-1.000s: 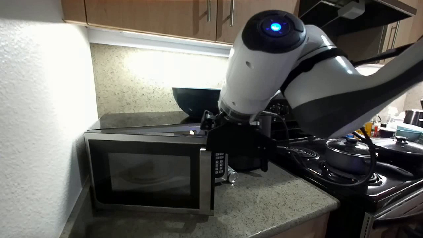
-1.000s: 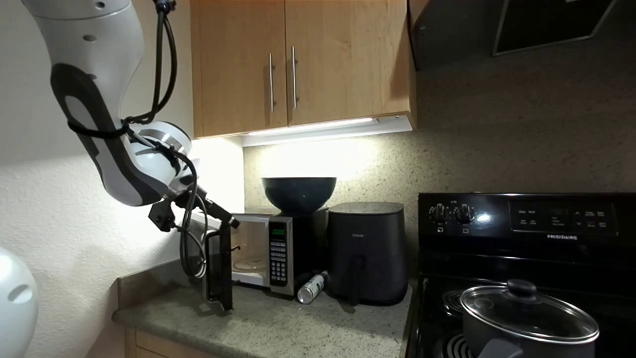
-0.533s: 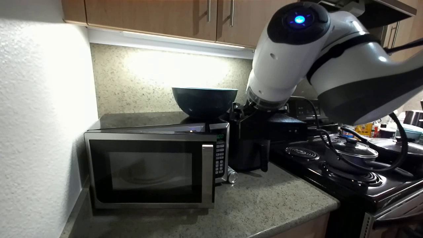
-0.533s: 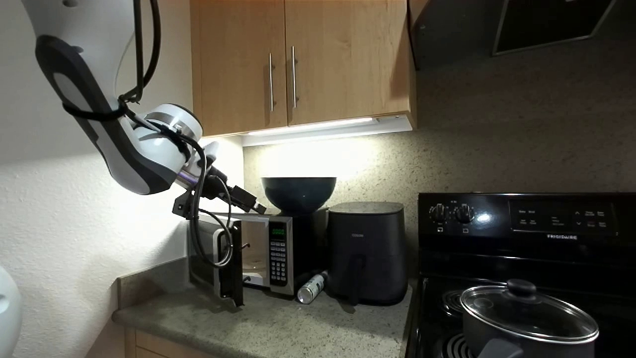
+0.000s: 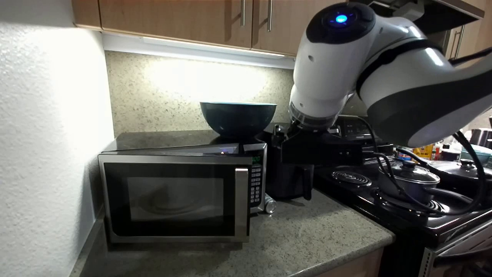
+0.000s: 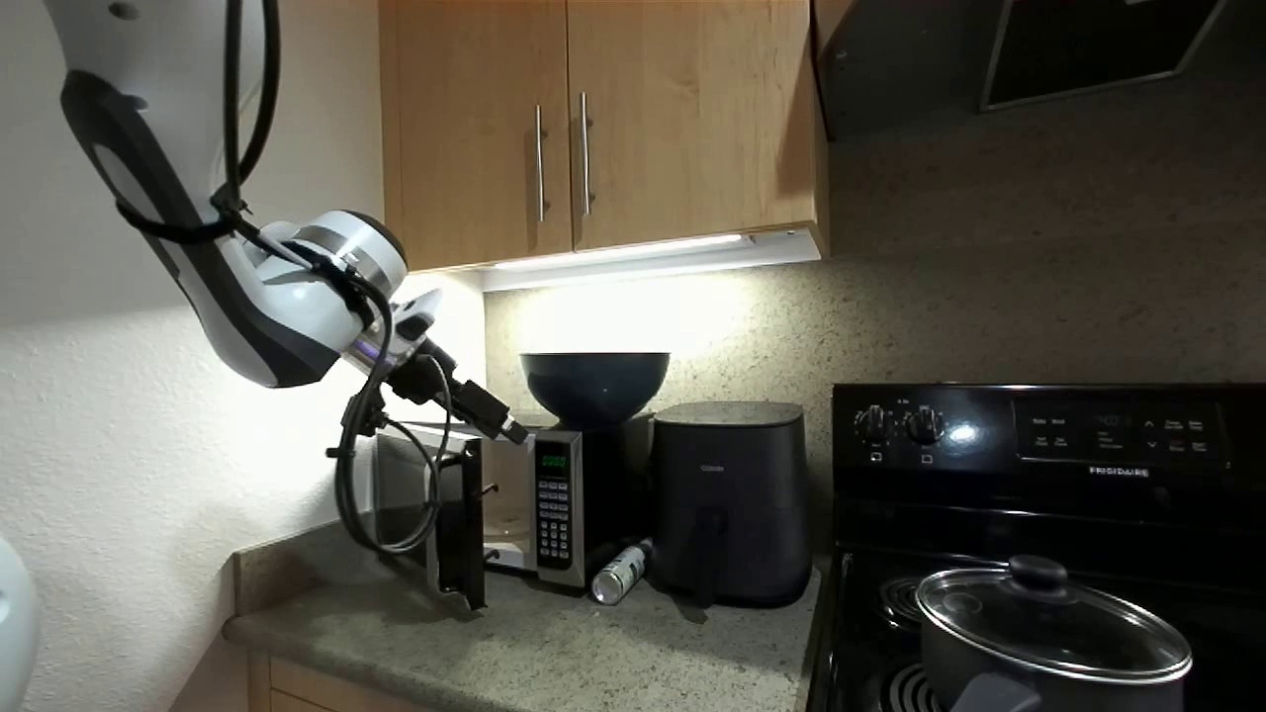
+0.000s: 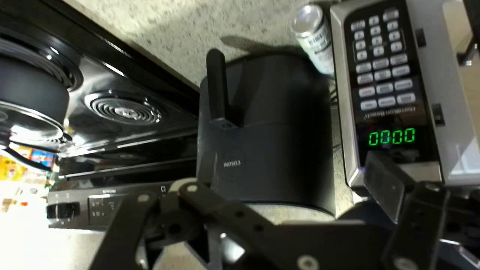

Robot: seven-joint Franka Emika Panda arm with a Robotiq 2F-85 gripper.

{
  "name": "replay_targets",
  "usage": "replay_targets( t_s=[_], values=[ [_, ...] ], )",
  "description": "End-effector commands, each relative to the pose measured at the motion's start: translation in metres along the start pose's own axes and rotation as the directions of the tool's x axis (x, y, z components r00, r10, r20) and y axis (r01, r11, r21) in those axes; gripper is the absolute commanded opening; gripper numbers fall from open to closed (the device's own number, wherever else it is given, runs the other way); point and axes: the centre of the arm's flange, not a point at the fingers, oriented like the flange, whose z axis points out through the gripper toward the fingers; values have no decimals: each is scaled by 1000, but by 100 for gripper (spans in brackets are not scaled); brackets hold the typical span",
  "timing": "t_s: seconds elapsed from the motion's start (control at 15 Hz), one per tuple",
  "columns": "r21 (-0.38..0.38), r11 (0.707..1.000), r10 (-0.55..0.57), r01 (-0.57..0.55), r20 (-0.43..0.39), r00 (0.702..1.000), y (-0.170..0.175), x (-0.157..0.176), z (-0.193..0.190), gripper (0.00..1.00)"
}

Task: Remove the bowl from the microwave and put it on top of the microwave

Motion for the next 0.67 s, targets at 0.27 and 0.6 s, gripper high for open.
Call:
replay_targets(
  t_s=[0.27,0.6],
  values=[
    [-48,999,24,-3,437,899,-24,-30,1,100],
    [86,996,-79,35,596,799,-58,-54,-22,100]
  ],
)
